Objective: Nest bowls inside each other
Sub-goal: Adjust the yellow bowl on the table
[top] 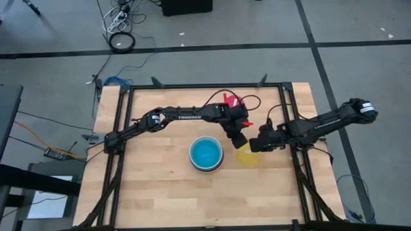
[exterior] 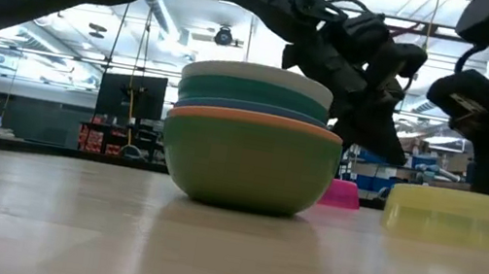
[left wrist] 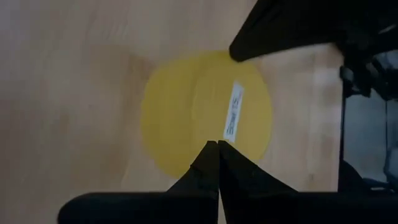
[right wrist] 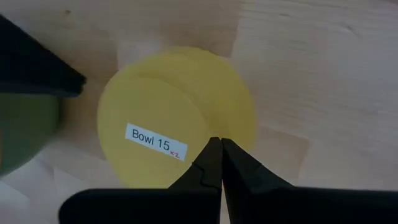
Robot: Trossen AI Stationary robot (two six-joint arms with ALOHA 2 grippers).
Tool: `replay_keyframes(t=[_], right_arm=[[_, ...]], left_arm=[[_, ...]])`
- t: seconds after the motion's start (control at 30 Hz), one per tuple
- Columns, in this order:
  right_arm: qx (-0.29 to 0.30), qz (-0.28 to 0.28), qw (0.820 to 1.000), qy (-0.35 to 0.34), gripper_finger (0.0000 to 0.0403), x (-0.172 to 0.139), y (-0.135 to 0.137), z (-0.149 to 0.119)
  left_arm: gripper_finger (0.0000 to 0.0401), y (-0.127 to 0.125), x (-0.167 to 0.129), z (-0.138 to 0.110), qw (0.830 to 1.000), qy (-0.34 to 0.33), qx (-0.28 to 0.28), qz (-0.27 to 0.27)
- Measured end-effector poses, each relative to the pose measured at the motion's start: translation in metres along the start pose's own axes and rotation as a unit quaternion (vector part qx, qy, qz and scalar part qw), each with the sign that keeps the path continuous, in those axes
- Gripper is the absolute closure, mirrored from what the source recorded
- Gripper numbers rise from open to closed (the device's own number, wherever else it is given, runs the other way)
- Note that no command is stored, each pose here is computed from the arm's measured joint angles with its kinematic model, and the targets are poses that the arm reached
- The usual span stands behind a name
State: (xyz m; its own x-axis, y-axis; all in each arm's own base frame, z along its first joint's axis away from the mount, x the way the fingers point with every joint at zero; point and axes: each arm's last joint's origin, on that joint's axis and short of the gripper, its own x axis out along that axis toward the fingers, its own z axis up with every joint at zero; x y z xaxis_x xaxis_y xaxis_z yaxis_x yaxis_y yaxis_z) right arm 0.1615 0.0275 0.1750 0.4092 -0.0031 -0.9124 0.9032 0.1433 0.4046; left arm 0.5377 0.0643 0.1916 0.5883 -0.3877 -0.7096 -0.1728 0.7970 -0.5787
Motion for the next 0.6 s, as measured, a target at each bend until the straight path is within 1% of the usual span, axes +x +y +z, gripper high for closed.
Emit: replay_keyframes(t=[0.1,0.17,0.27,0.37,0.43,0.5,0.53,0.6], right_arm=[[-0.005,-0.005,1.000,-0.001,0.0403,0.002,0.001,-0.001],[-0.006,-0.005,1.000,-0.001,0.0403,0.002,0.001,-0.002],[-0.005,-0.016,1.000,0.003,0.0403,-0.004,0.000,-0.005],[-0.001,-0.053,0.999,0.006,0.0403,-0.012,-0.001,-0.008],[0.004,-0.074,0.997,0.004,0.0403,-0.017,-0.002,-0.010],[0.004,-0.076,0.997,0.002,0.0403,-0.020,-0.001,-0.012],[0.000,-0.066,0.998,-0.003,0.0403,-0.022,0.002,-0.013],[-0.014,-0.024,0.999,-0.017,0.0403,-0.025,0.012,-0.017]], left_arm=[[0.0395,0.001,0.001,-0.005,1.000,0.023,-0.007,0.007],[0.0395,0.003,0.000,-0.012,0.998,0.055,-0.011,0.022],[0.0395,0.011,-0.003,-0.024,0.992,0.106,-0.023,0.070],[0.0395,0.018,-0.006,-0.028,0.985,0.122,-0.022,0.123],[0.0395,0.020,-0.003,-0.026,0.986,0.110,-0.017,0.121],[0.0395,0.019,0.000,-0.023,0.990,0.097,-0.012,0.102],[0.0395,0.016,0.002,-0.021,0.992,0.085,-0.007,0.095],[0.0395,0.011,0.004,-0.019,0.994,0.075,-0.002,0.077]])
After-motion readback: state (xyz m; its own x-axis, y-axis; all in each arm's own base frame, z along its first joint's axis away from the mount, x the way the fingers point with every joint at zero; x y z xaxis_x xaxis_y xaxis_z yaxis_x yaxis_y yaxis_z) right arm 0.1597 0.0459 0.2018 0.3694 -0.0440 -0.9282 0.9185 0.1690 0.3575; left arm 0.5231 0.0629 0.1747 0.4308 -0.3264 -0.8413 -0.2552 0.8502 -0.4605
